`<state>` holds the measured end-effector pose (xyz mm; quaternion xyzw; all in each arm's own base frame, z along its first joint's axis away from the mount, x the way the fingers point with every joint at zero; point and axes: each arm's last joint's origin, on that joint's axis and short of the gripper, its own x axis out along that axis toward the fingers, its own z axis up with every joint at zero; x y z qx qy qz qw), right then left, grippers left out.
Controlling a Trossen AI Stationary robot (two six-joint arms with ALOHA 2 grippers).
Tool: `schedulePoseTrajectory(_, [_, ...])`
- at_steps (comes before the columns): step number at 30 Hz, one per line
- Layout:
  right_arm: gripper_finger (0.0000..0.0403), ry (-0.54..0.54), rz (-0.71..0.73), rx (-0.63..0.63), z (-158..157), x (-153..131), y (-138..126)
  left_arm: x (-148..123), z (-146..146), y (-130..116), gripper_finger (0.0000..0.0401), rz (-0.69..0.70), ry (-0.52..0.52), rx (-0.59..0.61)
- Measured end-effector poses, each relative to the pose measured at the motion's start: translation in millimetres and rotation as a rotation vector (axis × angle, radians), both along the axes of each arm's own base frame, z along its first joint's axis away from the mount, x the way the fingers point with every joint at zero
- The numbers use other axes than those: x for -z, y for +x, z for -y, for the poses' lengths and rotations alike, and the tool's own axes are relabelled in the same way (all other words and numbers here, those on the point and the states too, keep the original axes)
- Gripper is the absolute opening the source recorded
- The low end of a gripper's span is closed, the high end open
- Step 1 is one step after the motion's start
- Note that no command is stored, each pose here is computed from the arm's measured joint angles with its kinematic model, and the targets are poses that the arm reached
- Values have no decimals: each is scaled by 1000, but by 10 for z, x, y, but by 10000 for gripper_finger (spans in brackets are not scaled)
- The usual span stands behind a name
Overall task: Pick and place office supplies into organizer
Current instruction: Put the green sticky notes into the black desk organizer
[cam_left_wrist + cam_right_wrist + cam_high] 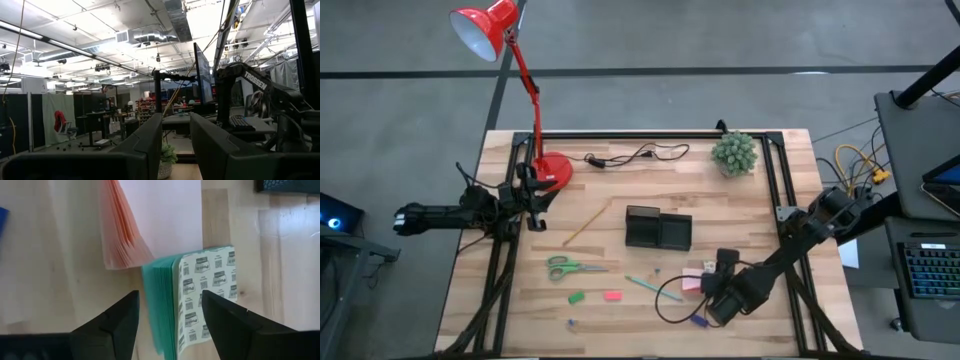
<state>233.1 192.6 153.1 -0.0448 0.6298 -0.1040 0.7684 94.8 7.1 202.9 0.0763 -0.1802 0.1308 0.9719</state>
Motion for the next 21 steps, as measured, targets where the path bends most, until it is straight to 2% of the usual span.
schedulePoseTrajectory(4, [205, -49, -48, -17, -30, 138, 36, 0, 0, 0, 89, -1, 0, 0])
schedulePoseTrajectory(8, [205, -69, -64, 0, -62, 161, 74, 1, 0, 0, 89, -1, 0, 0])
schedulePoseTrajectory(21, [205, -69, -54, 5, -104, -11, 77, 0, 0, 0, 89, 0, 0, 0])
